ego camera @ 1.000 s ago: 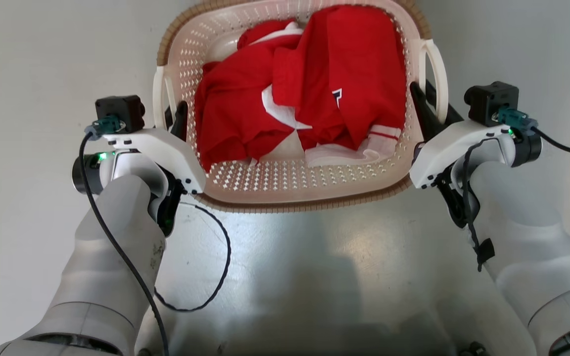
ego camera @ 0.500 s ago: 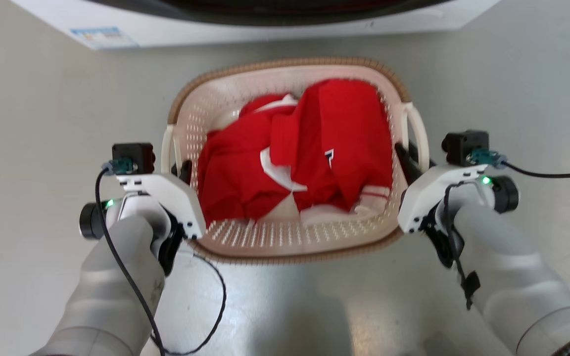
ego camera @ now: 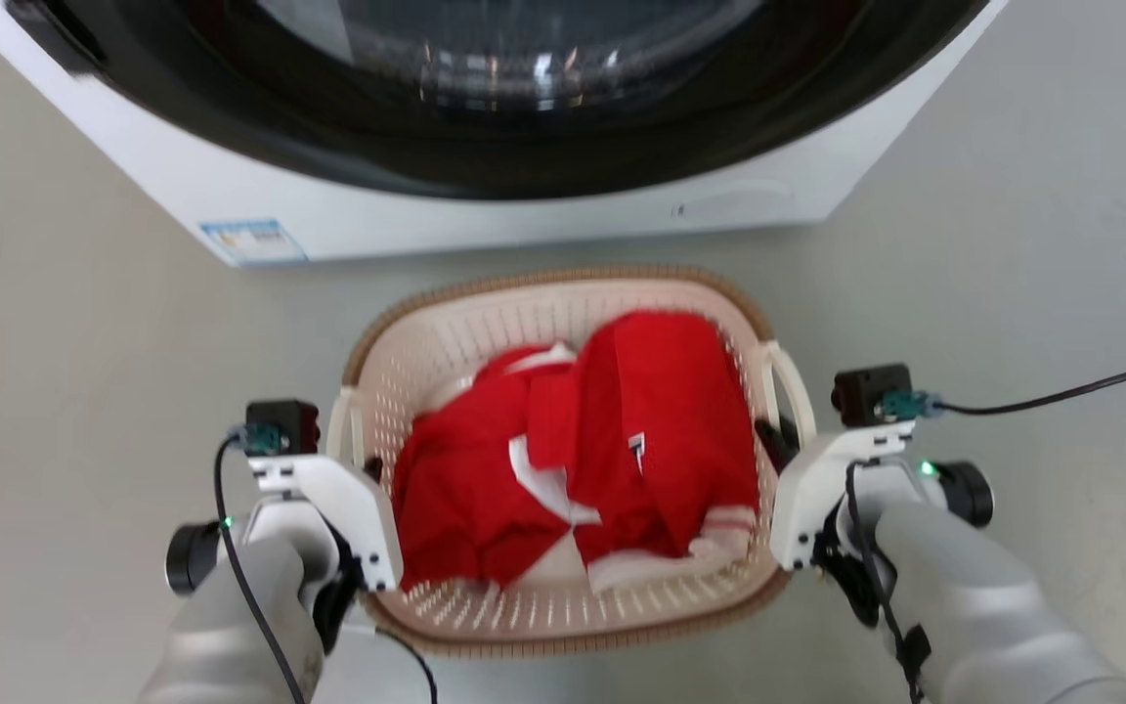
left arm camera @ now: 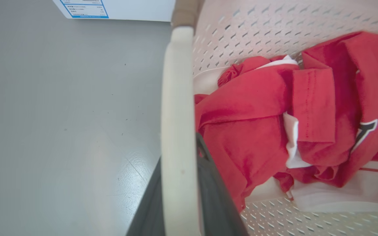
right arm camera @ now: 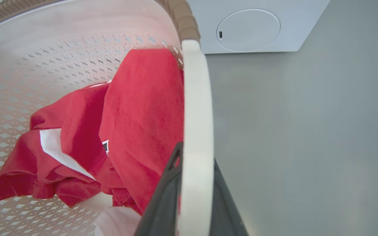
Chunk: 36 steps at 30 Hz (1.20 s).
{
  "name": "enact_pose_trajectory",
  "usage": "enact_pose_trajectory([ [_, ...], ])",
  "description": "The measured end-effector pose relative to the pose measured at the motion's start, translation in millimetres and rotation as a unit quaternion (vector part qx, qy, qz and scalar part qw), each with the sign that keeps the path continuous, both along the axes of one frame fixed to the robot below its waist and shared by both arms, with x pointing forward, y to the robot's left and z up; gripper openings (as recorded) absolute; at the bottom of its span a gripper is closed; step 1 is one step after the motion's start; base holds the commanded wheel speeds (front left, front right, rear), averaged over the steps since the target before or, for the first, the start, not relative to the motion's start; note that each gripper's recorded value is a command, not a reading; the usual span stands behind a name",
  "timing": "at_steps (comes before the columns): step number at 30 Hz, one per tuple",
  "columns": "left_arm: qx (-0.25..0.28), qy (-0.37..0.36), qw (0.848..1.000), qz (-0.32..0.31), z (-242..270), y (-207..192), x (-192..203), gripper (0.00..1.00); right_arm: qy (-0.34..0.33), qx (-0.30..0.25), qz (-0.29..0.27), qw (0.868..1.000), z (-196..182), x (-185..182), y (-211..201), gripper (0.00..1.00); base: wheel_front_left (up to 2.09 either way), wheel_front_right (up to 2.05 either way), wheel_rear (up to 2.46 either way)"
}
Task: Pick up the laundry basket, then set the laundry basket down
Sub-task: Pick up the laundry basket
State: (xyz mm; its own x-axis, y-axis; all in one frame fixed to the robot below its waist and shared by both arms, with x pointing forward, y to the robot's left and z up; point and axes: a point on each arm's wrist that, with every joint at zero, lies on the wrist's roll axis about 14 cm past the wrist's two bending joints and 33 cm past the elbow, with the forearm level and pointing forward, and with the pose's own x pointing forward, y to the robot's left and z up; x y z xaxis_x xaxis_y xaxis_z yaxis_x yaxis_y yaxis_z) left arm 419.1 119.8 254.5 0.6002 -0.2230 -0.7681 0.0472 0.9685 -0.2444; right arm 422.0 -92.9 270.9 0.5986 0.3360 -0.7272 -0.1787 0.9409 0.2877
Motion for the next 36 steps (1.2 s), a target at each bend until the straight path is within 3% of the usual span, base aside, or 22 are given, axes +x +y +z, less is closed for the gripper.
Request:
enact_pose_trajectory([
  [18, -0.002, 0.032, 0.999, -0.025, 35.7, -6.7, -76.0, 0.0, 0.047, -0.002, 0.009, 0.999, 36.3, -75.5, -0.1, 0.0, 0.0, 0.0, 0.0],
  [36, -0.008, 0.05, 0.998, -0.038, 48.7, -12.1, -107.3, 0.0, 0.063, -0.012, 0.027, 0.998, 52.1, -101.0, -1.6, 0.0, 0.0, 0.0, 0.0],
])
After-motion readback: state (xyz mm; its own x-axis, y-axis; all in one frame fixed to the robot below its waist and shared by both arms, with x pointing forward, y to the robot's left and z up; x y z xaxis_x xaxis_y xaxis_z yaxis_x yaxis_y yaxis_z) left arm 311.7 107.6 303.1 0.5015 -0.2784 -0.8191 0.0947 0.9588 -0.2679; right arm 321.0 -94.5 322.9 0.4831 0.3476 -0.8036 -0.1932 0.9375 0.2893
